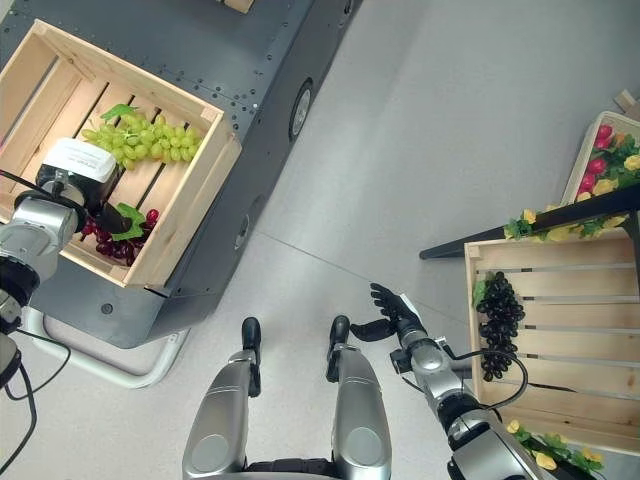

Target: Pick up the fruits from the basket on one side to the basket on the other side

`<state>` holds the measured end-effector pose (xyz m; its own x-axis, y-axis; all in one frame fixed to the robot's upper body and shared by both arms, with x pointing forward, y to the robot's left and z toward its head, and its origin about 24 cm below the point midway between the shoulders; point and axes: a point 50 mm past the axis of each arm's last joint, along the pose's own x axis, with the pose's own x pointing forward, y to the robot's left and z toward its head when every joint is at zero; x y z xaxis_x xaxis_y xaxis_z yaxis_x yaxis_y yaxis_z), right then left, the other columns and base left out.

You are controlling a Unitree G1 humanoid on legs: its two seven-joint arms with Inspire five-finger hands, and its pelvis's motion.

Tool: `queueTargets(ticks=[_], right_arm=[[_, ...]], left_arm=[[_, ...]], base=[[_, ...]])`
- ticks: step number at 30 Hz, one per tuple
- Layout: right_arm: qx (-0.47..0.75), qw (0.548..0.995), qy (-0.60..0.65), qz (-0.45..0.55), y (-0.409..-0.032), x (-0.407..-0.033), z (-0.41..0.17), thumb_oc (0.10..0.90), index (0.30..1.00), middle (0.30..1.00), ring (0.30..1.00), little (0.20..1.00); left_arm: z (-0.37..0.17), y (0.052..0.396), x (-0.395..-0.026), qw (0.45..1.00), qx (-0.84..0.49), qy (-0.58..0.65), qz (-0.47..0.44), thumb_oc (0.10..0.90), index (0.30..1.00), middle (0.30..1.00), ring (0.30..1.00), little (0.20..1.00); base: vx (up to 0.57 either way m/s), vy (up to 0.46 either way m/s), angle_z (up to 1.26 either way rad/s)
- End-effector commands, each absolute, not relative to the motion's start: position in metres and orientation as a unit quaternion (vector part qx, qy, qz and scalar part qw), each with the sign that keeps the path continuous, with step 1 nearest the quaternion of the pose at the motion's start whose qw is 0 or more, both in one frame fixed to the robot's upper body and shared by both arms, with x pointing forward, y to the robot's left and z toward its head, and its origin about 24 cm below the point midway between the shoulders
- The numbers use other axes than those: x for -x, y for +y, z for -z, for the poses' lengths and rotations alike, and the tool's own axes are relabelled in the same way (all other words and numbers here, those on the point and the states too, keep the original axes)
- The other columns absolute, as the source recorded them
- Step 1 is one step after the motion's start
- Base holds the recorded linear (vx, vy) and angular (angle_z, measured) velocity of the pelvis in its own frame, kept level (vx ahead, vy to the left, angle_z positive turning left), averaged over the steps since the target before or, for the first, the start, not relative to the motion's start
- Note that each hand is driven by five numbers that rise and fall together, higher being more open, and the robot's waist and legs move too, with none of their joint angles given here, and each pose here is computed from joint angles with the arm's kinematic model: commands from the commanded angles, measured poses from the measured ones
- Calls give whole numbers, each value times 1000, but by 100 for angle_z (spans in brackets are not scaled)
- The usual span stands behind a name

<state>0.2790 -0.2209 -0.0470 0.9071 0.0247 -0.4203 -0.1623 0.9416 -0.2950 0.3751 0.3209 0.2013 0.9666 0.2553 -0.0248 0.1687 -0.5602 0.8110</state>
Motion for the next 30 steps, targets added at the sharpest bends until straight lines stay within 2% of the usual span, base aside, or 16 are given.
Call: queueTargets(ticks=[1,8,12,17,30], right_arm=[[192,965,178,-21,-260,-278,28,800,900,900,900,900],[191,964,181,-24,-261,-278,29,800,900,900,900,900],[189,965,181,-23,-259,-277,30,800,900,900,900,900],[186,966,179,-22,-257,-278,31,800,900,900,900,900],[180,970,160,-31,-246,-289,24,800,900,900,900,900]], left_arm=[[-271,337,-366,393,-905,118,-115,800,900,900,900,900],[-281,325,-369,393,-909,120,-74,800,900,900,900,900],[-283,324,-369,429,-895,99,-67,800,900,900,900,900],[-277,324,-369,446,-889,91,-52,800,900,900,900,900],[-249,334,-371,439,-883,166,-4,800,900,900,900,900]], base=[[0,0,0],[2,-9,2],[1,-4,1],[-8,2,2],[-27,-5,5]])
